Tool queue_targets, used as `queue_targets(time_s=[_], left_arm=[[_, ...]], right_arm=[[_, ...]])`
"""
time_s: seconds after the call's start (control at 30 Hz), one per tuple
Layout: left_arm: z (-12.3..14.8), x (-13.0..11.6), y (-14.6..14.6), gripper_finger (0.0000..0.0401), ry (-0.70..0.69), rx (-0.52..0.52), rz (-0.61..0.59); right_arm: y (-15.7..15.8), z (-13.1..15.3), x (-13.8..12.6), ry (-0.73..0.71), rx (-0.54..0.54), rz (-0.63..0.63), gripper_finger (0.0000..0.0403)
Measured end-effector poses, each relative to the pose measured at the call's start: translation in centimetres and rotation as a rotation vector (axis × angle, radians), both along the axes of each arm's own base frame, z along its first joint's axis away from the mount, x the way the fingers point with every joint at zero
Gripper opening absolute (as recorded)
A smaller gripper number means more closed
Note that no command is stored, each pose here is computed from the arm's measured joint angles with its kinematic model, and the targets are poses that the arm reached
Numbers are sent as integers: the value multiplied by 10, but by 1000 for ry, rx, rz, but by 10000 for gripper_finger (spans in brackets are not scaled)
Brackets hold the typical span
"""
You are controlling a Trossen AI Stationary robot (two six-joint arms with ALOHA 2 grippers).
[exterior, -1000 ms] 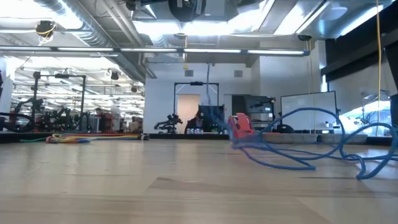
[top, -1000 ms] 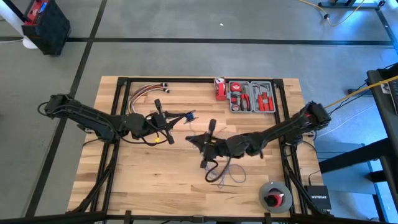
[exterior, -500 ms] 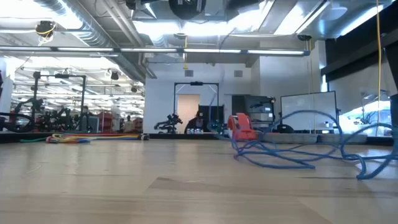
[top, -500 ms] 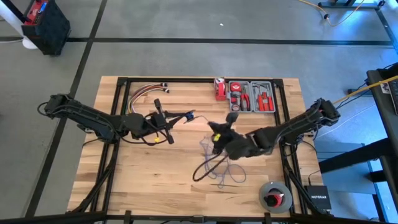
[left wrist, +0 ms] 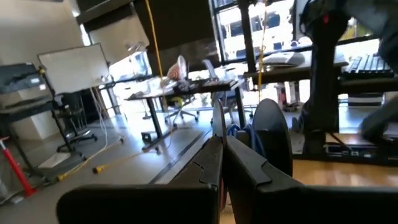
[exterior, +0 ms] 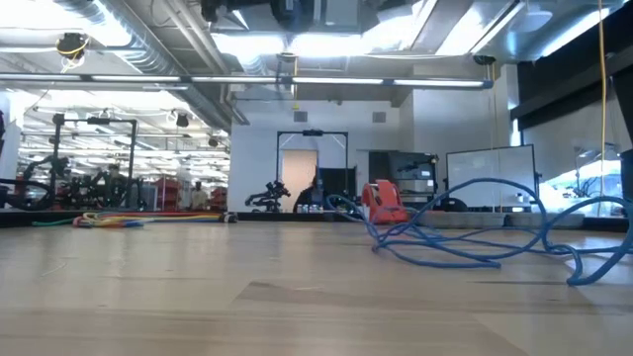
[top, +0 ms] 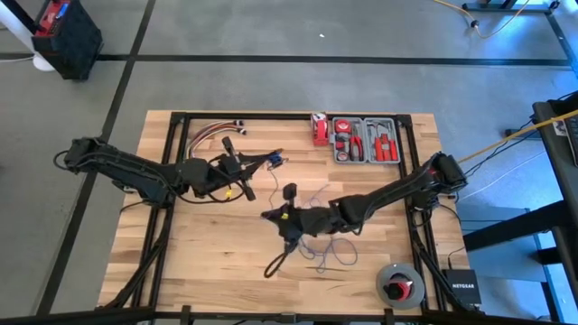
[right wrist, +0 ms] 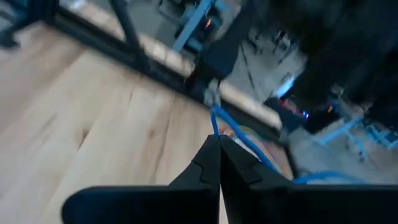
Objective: Coil cords
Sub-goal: Uncoil the blue wire from the black spool
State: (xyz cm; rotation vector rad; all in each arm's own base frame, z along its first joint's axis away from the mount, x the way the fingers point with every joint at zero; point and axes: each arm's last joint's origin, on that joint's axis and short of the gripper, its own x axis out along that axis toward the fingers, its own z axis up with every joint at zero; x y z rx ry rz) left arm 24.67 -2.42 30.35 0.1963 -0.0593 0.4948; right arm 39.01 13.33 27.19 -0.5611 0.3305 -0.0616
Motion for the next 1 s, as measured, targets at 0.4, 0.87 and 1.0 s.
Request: queue_targets(time_s=[0.4, 0.87, 1.0], left_arm=[[-13, 3, 7, 5, 135, 29, 31], [3, -16, -18, 5, 124, 144, -76], [11, -21, -21, 5, 47, 75, -99]], right_arm=[[40, 115, -42, -31, -332, -234, 1], [0, 41, -105, 248, -199, -636, 1], [-1, -3, -86, 277, -105, -569, 1]])
